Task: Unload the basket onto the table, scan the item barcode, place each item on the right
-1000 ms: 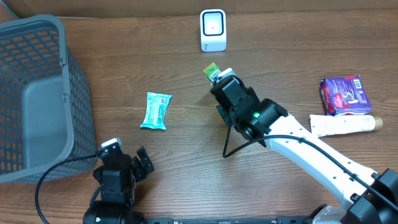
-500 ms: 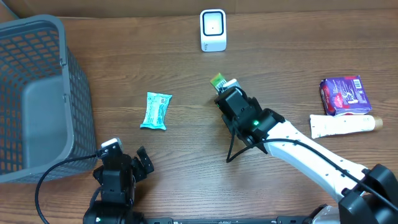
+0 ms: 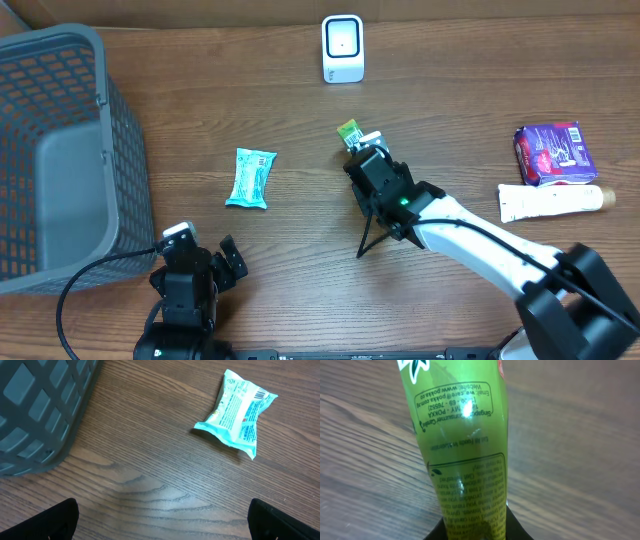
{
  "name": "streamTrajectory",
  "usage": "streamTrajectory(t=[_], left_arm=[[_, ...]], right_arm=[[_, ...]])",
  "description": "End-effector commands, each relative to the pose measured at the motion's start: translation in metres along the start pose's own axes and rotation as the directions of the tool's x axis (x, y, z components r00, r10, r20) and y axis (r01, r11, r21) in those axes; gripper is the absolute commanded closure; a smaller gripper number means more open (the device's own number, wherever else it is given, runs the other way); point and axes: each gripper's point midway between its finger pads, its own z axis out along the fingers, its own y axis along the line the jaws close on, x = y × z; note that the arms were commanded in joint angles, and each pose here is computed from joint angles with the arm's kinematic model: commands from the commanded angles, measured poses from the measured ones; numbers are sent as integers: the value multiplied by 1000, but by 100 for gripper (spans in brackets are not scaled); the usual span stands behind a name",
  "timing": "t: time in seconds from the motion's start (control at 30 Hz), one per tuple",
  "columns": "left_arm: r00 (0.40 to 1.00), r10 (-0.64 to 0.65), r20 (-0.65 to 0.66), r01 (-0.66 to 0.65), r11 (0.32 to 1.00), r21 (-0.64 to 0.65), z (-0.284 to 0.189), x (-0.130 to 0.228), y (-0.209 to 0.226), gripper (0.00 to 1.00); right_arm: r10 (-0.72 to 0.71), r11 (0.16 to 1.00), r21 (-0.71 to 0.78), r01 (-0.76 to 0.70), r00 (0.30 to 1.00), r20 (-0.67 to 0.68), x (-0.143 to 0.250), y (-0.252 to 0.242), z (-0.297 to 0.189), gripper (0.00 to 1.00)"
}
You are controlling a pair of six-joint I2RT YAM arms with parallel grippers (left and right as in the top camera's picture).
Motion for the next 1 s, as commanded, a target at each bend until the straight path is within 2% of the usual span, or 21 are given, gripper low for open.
streamTrajectory(t=[0.0, 0.17, 0.37, 0.47, 0.7, 0.8, 0.9, 0.97], left_arm=[[1000, -20, 19, 20, 1000, -4, -1, -4, 1, 0], [1000, -20, 19, 20, 1000, -4, -1, -4, 1, 0], [1000, -20, 19, 20, 1000, -4, -1, -4, 1, 1], [1000, -20, 19, 20, 1000, -4, -1, -4, 1, 0], [1000, -20, 19, 20, 1000, -4, -1, -4, 1, 0], [1000, -21, 19, 21, 1000, -4, -1, -4, 1, 0], [1000, -20, 19, 20, 1000, -4, -1, -4, 1, 0], [1000, -20, 19, 20, 1000, -4, -1, -4, 1, 0]], right_arm=[[149, 988, 43, -148, 988, -33, 11, -11, 18, 96], [158, 987, 28, -157, 986, -52, 14, -11, 21, 95], [148, 989, 30, -146, 987, -60, 16, -11, 21, 67], [120, 993, 8, -120, 990, -74, 15, -7, 18, 61], [169, 981, -90, -169, 986, -6, -32, -7, -30, 59], [220, 970, -122, -212, 974, 55, -55, -21, -53, 53], [267, 957, -137, -257, 962, 57, -60, -38, -55, 53], [292, 943, -168, -286, 956, 12, -54, -43, -45, 53]])
